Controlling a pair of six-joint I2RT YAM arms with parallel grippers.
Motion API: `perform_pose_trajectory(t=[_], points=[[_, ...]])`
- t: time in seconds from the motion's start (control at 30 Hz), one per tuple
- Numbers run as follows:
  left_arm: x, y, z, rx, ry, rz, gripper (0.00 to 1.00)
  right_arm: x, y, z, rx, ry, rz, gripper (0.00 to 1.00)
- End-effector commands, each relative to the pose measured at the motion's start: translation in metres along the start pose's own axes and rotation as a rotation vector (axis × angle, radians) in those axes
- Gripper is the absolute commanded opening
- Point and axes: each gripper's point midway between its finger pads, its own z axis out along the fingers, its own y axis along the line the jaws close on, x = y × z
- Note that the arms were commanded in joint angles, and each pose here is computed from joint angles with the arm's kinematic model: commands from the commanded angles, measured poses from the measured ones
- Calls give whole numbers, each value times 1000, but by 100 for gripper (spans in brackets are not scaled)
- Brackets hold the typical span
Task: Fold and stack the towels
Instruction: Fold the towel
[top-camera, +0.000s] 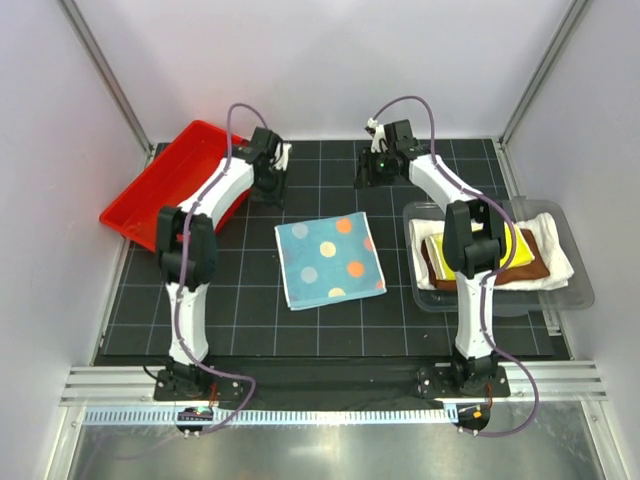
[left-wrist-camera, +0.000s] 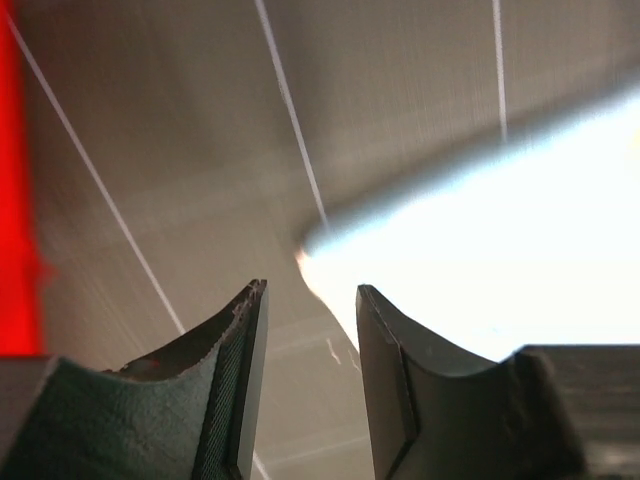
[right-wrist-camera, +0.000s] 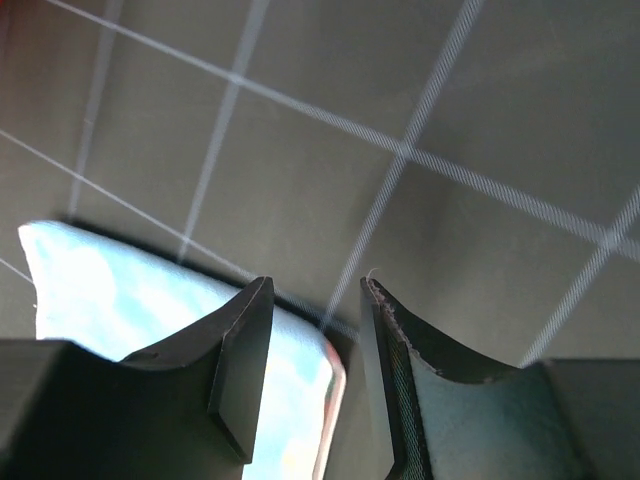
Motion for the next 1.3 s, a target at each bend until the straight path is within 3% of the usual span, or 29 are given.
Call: perform_pose_trajectory(t=[0.0, 0.13, 0.23, 0.4, 0.6, 0.73, 1.27], points=[[13, -37, -55, 60, -103, -153, 44, -8, 13, -48, 96, 0, 30, 47], [79, -69, -49, 105, -58, -208, 43, 40, 41, -72, 158, 130, 32, 45], [99, -87, -61, 112, -92, -233, 41, 70, 60, -89, 184, 177, 17, 42], [143, -90, -67, 74, -113, -285, 40, 111, 76, -107, 178, 206, -6, 38], [182, -93, -65, 88, -117, -363, 40, 130, 86, -123, 170, 183, 5, 35], [183, -111, -59, 190, -140, -452, 36, 140, 81, -128, 185, 185, 4, 34], [217, -113, -44, 70, -118, -469, 32, 140, 84, -135, 170, 167, -3, 35]])
